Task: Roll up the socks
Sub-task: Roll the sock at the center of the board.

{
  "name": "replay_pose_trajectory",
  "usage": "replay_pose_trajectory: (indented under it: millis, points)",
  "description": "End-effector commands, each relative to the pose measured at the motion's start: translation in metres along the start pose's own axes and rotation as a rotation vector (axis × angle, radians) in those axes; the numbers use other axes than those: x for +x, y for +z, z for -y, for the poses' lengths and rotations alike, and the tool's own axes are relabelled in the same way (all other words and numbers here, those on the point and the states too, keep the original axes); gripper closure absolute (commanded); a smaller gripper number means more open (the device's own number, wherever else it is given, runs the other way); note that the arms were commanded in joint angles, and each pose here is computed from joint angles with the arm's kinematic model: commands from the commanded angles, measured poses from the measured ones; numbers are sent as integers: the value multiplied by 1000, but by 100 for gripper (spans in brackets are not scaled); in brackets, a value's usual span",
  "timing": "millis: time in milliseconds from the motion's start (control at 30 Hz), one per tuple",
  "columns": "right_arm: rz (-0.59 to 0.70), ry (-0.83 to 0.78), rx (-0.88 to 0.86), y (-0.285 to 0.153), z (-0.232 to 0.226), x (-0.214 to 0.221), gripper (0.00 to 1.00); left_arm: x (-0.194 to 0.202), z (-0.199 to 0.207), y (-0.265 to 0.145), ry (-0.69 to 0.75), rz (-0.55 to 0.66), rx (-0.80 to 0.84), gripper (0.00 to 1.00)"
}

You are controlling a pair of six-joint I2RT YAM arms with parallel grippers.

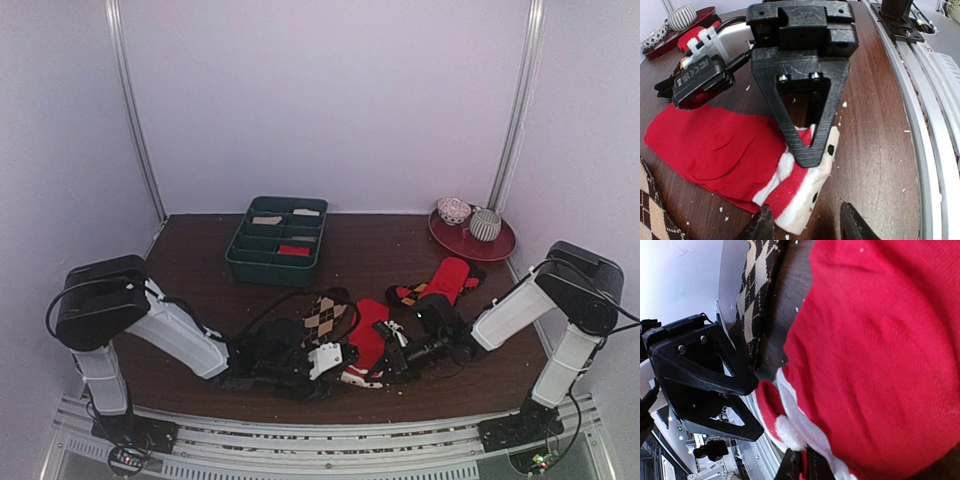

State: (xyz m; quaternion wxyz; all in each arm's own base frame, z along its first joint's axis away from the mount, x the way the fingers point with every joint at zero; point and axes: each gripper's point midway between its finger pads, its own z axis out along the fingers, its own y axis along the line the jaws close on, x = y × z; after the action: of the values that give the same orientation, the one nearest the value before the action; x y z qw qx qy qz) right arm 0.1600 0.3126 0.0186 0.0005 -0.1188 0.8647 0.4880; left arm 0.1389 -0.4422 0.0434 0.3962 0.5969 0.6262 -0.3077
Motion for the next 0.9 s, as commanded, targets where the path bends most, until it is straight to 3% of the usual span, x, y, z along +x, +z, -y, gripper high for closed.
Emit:
replay_pose_trajectory:
  millis: [0, 167, 333, 500, 633, 667, 867]
  points:
    - [-85, 143, 151, -2, 48, 34, 98, -20, -2, 12, 58, 49, 6, 56]
    - [-87, 144, 144, -3, 48, 35, 98, -9, 1, 24, 66, -4, 34, 60]
    - [-79, 147, 133, -5, 47, 33, 98, 12, 3, 37, 29, -100, 61, 74]
    - [-76, 144, 128, -6, 46, 32, 98, 34, 10, 30, -32, -152, 73, 72]
    - [-71, 140, 121, -5, 45, 31, 96, 43, 14, 27, -65, -171, 85, 98]
    - [-66, 134, 116, -5, 44, 29, 95, 44, 16, 27, -74, -173, 91, 100]
    - [10, -92, 59, -18, 3, 2, 82, 67, 15, 29, -259, -300, 103, 100]
